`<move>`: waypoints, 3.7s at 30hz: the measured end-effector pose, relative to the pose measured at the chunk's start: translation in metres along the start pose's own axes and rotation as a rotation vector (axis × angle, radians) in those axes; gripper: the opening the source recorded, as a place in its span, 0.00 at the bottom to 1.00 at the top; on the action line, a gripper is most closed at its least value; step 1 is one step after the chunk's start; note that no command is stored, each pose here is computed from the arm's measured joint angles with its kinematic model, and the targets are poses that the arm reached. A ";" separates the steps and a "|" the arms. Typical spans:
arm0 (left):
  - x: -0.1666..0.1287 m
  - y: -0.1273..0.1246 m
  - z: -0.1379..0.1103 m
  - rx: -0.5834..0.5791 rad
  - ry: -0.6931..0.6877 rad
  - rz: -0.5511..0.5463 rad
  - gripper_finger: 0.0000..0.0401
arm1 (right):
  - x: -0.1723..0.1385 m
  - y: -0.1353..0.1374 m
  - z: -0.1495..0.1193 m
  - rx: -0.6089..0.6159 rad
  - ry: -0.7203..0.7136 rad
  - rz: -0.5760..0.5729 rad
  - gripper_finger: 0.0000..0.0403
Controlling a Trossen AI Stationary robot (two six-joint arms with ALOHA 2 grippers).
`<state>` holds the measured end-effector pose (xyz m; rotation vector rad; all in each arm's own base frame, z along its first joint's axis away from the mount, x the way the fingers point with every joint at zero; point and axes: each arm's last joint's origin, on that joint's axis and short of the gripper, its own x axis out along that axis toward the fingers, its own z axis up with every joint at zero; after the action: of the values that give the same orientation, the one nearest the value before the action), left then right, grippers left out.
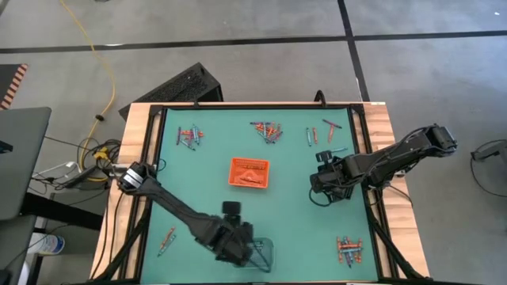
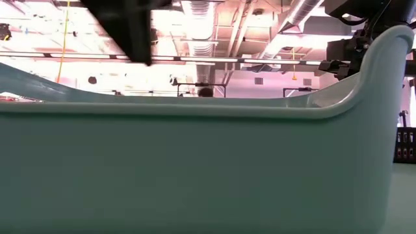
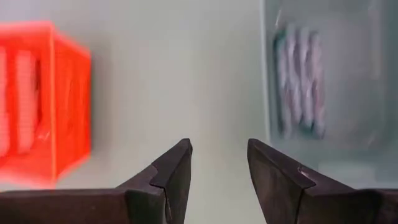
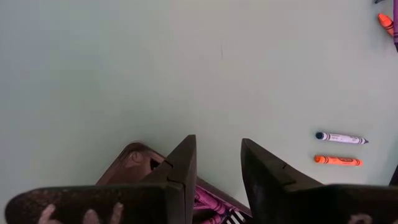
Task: Sort crayons
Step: Put the orange crayon into the orange bin
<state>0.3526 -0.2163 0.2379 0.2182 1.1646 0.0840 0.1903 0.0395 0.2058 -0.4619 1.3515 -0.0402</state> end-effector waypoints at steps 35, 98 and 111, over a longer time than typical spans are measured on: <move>-0.048 -0.042 -0.217 -0.716 0.223 0.062 0.36 | 0.000 0.000 0.003 0.019 -0.032 0.003 0.29; 0.009 0.006 -0.195 -0.572 0.137 0.012 0.00 | 0.000 0.000 0.004 0.032 -0.038 0.003 0.29; 0.008 0.068 -0.117 -0.269 0.017 0.085 0.00 | 0.000 0.000 0.004 0.032 -0.038 0.003 0.29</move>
<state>0.2522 -0.1339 0.2010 0.0287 1.1473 0.3157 0.1938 0.0407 0.2063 -0.4318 1.3125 -0.0496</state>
